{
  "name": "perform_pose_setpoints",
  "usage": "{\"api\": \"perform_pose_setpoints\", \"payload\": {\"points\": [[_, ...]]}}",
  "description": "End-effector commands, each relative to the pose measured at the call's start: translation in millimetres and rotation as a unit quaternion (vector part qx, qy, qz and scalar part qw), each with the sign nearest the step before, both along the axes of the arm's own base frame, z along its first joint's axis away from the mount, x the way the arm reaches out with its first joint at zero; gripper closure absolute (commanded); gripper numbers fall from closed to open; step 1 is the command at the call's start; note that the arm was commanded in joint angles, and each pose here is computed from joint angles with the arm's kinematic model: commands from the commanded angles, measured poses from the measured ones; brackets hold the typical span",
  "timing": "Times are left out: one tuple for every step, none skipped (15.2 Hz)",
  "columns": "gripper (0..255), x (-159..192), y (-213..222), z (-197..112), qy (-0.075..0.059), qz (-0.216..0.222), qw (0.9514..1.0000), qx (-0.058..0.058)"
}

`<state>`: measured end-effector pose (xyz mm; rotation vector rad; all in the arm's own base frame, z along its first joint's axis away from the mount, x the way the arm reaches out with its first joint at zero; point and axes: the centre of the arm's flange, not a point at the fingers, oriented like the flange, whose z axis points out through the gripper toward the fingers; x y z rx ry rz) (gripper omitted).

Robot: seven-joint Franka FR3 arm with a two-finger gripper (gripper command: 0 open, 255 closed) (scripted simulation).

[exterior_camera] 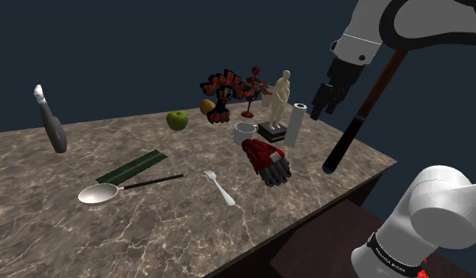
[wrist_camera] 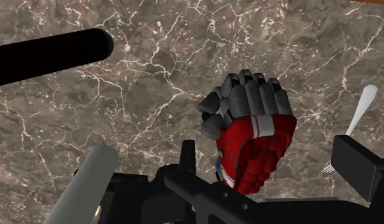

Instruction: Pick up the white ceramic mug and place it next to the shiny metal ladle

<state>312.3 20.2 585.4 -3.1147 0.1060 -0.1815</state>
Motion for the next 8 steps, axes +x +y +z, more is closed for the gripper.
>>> {"api": "perform_pose_setpoints", "payload": {"points": [[0,0.0,0.0,0.0,0.0,0.0,1.0,0.0],[0,12.0,0.2,-6.2,0.001,-0.001,1.0,-0.001],[0,24.0,0.4,-12.3,0.002,-0.001,1.0,-0.003],[0,36.0,0.6,-18.5,0.003,-0.002,1.0,-0.004],[0,47.9,0.7,-24.8,0.005,-0.002,1.0,-0.005],[0,59.9,0.8,-31.0,0.006,-0.003,1.0,-0.006],[0,71.8,0.9,-37.3,0.007,-0.004,0.9999,-0.008],[0,83.8,0.9,-43.7,0.008,-0.004,0.9999,-0.009]]}}
